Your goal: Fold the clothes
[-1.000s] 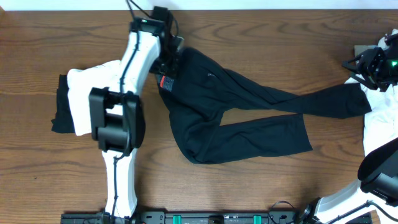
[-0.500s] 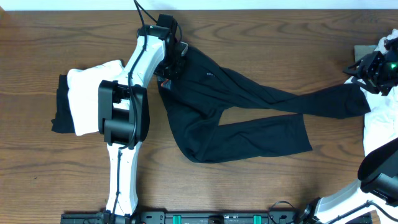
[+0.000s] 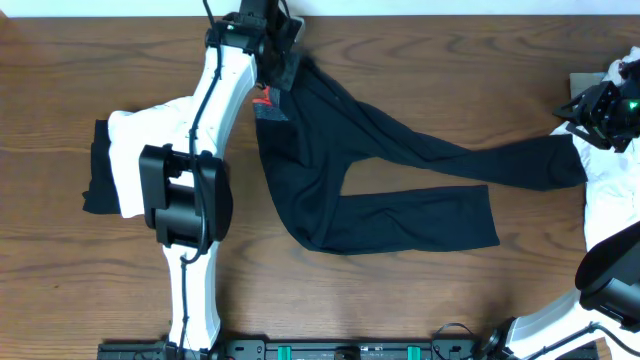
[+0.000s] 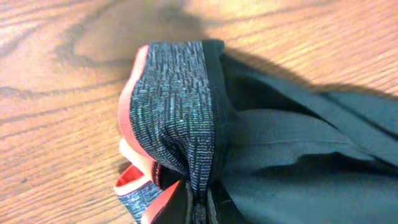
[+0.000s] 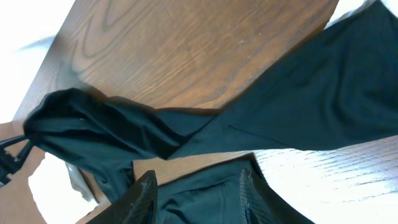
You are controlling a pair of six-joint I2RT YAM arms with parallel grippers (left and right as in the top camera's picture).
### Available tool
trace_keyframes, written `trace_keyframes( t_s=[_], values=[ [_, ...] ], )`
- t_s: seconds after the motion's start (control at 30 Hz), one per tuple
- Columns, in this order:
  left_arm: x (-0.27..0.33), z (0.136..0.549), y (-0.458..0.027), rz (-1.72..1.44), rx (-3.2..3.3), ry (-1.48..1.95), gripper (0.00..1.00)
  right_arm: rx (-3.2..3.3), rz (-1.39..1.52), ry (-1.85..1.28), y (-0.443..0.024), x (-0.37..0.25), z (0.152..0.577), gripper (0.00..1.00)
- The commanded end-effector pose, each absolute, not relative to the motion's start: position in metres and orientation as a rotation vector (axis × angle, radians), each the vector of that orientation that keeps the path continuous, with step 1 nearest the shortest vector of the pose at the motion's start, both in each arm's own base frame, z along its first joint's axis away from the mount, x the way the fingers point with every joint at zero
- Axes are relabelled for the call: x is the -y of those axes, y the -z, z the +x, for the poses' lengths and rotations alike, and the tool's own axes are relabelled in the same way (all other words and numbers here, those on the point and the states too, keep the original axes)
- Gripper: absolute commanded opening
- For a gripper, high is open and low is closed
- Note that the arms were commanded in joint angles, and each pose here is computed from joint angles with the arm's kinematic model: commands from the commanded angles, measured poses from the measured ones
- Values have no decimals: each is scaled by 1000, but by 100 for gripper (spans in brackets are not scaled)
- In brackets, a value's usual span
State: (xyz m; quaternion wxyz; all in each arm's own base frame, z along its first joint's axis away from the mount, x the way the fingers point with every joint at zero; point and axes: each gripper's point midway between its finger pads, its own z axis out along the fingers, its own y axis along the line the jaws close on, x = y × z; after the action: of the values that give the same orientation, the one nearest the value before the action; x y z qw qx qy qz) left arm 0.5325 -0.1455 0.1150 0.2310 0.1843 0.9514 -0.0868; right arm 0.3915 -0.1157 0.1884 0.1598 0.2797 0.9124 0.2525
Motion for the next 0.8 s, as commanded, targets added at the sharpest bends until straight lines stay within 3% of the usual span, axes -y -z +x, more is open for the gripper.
trace_keyframes(
  t_s=[0.0, 0.33, 0.4, 0.43, 0.5, 0.63, 0.77],
  values=[
    [153, 542, -129, 495, -2557, 270, 6, -2597, 751, -704, -197, 113, 393, 42],
    [194, 574, -146, 593, -2336, 299, 7, -2601, 760, -709, -196, 112, 392, 41],
    [196, 571, -137, 602, -2363, 302, 17, -2603, 762, -711, -196, 111, 392, 41],
    [195, 567, -130, 604, -2390, 300, 33, -2604, 763, -711, -196, 111, 391, 41],
    [182, 559, -116, 588, -2469, 230, 54, -2605, 763, -712, -196, 111, 391, 41],
    [134, 547, -101, 517, -2601, -13, 61, -2608, 764, -714, -196, 111, 390, 41],
    [101, 532, -89, 471, -2709, -73, 62, -2608, 765, -714, -196, 110, 390, 41]
  ],
)
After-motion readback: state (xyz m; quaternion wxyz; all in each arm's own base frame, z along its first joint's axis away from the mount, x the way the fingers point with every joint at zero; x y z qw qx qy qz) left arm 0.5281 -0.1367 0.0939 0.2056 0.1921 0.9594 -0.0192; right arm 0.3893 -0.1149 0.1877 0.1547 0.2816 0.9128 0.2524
